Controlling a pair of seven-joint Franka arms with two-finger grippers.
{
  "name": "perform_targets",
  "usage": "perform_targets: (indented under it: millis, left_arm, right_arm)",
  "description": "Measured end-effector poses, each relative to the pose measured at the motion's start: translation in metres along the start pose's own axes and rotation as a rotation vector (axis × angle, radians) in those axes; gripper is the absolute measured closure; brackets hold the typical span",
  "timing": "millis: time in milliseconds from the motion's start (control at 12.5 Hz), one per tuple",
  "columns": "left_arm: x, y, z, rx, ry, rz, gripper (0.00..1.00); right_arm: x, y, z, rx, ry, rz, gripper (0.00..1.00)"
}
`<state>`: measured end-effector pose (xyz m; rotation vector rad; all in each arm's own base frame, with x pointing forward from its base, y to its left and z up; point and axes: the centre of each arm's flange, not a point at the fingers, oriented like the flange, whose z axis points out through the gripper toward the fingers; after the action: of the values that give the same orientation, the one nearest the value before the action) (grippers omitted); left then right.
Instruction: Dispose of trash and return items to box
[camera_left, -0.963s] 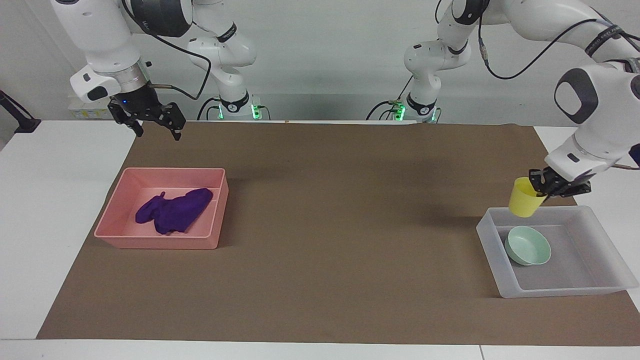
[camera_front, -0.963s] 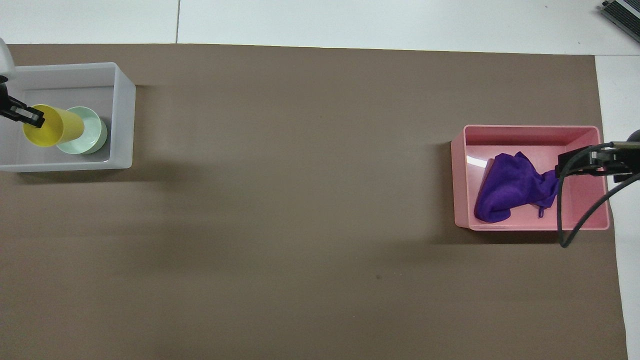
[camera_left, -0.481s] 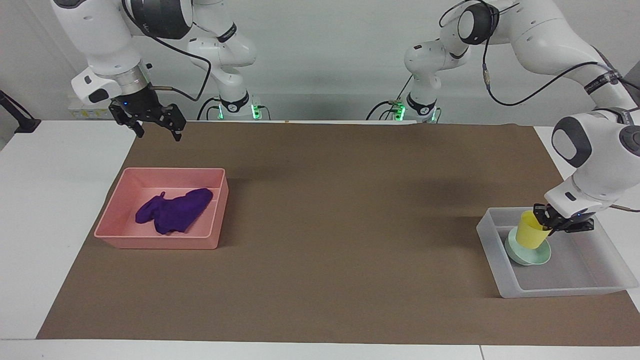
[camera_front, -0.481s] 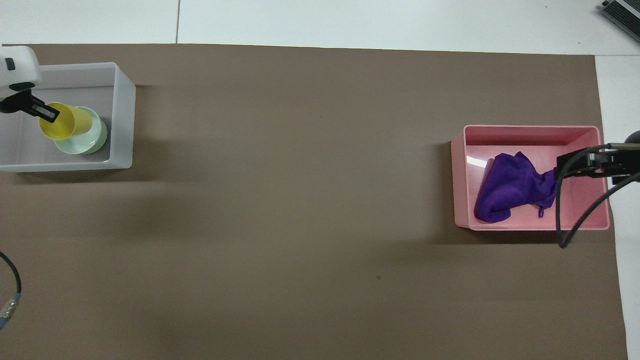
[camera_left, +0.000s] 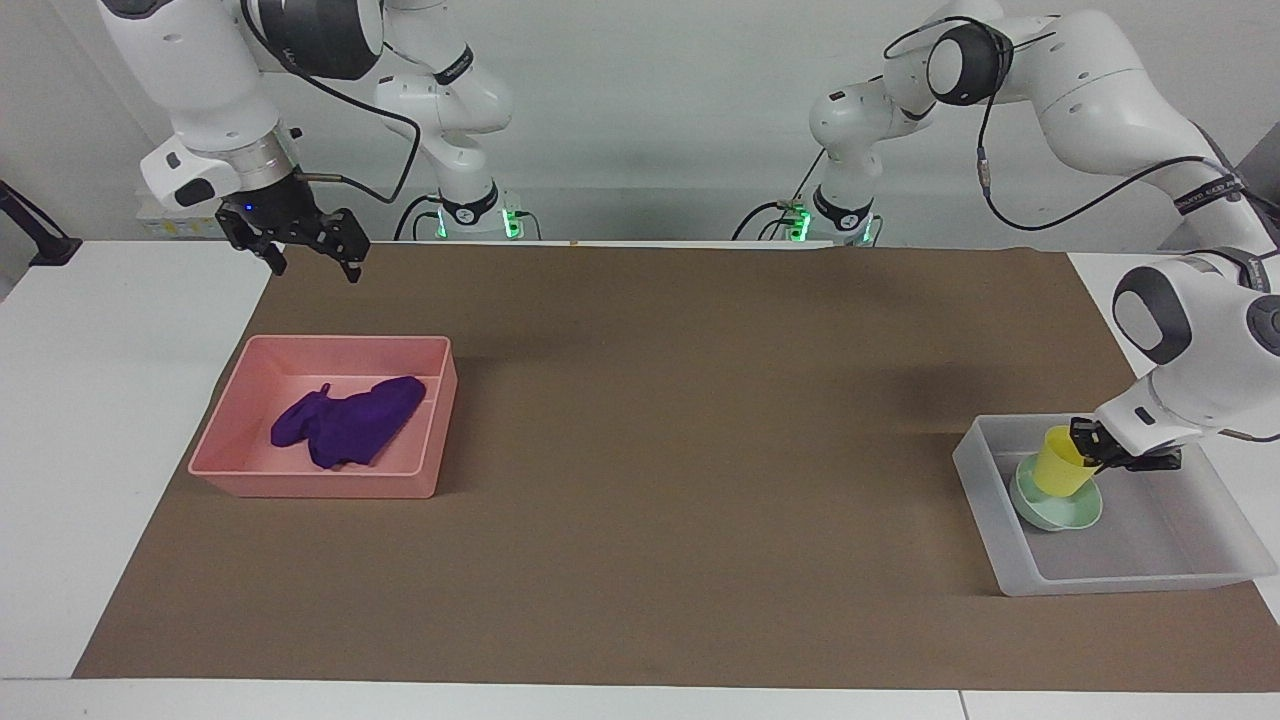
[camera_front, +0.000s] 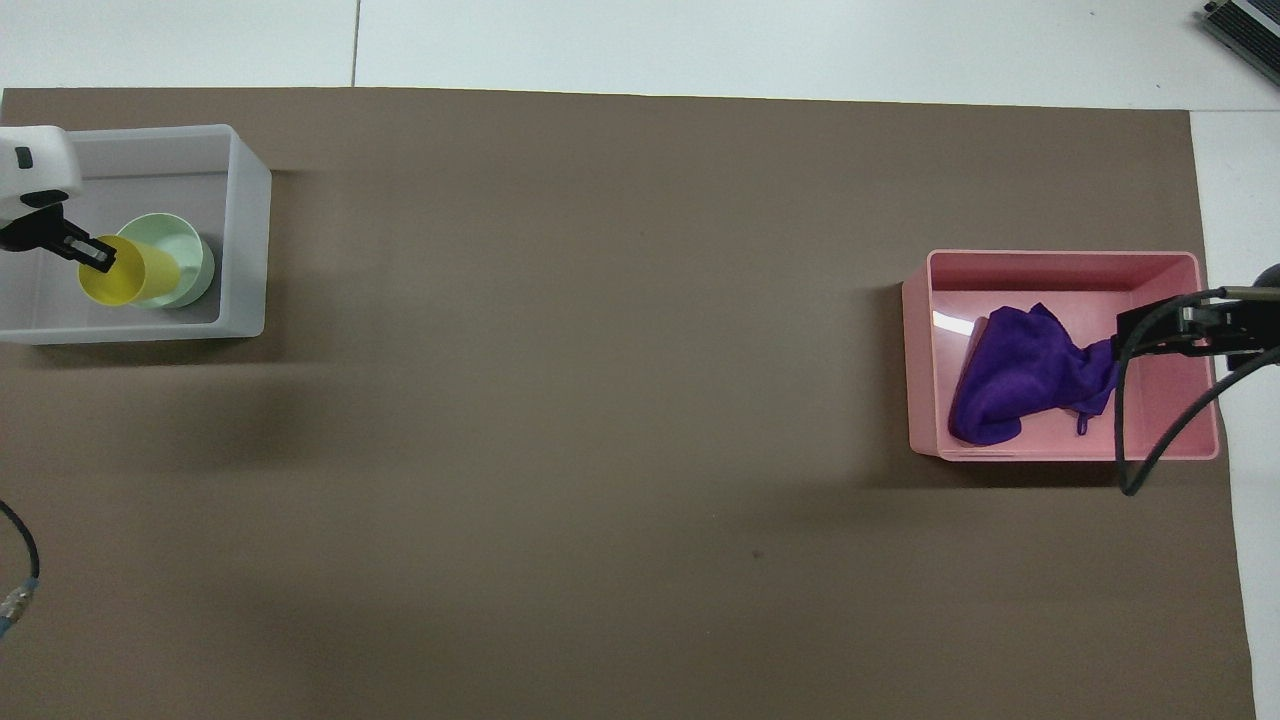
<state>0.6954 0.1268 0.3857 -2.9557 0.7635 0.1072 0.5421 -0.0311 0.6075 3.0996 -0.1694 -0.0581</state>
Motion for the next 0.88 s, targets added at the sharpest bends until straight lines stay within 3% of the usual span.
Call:
perform_targets:
  millis: [80,241,481,722,883]
  left_arm:
    - [0.001,0.001,0.001,-0.001,0.000,0.002,0.96]
    - [0.002,0.002,0.001,-0.002,0.001,0.003,0.77]
    - [0.007,0.006,-0.005,0.001,0.012,0.013,0.38]
    - [0.014,0.021,-0.038,0.006,0.048,0.029,0.00]
    - [0.010,0.046,-0.083,-0.040,0.050,0.035,0.00]
  right_arm:
    - [0.000,0.002,0.000,0.000,0.000,0.003,0.00]
    - [0.001,0.010,0.000,0.000,0.001,0.019,0.00]
    - [0.001,0.013,0.000,0.000,0.002,0.023,0.00]
    - [0.001,0.011,0.000,0.000,0.004,0.020,0.00]
    - [0.001,0.011,0.000,0.000,0.004,0.021,0.00]
